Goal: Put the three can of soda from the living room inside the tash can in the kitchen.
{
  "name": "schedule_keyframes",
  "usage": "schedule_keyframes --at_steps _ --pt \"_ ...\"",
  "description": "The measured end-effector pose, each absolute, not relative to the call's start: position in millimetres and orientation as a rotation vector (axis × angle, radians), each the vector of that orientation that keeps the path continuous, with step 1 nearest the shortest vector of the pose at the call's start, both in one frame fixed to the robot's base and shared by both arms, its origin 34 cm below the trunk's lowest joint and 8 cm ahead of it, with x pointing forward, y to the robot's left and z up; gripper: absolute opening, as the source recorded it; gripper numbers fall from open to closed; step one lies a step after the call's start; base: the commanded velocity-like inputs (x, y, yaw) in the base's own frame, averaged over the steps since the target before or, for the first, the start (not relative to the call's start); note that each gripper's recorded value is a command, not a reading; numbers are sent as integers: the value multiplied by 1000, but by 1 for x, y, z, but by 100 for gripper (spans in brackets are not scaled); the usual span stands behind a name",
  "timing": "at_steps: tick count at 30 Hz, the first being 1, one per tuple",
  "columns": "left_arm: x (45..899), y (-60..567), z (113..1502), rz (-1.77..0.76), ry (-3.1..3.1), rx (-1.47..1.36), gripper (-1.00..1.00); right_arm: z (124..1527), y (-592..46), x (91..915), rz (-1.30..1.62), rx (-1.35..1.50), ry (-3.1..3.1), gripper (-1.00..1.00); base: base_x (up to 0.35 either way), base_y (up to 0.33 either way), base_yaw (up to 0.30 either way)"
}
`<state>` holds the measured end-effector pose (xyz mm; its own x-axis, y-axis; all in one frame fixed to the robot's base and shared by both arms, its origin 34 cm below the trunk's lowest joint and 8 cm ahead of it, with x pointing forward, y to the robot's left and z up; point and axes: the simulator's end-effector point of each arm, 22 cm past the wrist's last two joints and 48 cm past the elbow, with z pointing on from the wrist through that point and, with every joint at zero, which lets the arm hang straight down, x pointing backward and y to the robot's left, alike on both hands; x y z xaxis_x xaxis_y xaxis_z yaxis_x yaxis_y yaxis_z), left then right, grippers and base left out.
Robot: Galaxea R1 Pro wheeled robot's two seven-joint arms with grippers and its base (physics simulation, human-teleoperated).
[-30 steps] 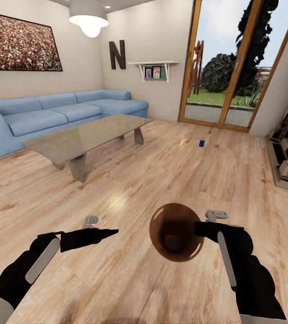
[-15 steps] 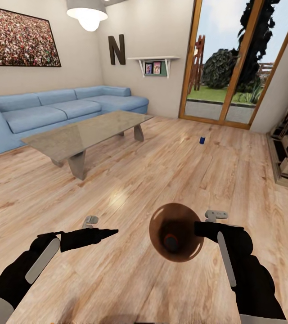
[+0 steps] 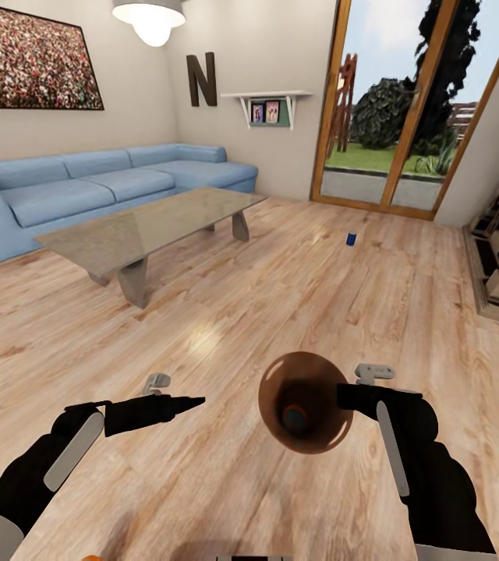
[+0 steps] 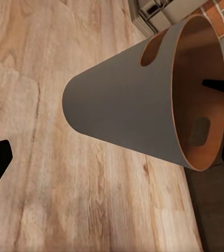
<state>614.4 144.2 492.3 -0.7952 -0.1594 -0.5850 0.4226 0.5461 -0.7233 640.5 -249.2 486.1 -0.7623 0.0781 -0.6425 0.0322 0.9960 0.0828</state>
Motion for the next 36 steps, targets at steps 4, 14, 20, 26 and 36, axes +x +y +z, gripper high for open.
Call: schedule_keyframes --at_steps 4,14,20,26,36 --pt "614 144 490 -1242 2177 210 100 484 -249 640 87 77 2441 -100 0 0 0" --pt "614 144 486 -1245 2185 204 100 479 -250 640 85 78 2450 -100 0 0 0" --pt "614 144 483 -1247 2189 201 100 476 -250 640 85 78 2456 -100 0 0 0" --pt "613 143 480 -1252 2191 201 100 473 -249 639 85 78 2461 -100 0 0 0" --pt "613 144 480 -1252 2193 199 100 472 -252 639 72 76 2463 -100 0 0 83"
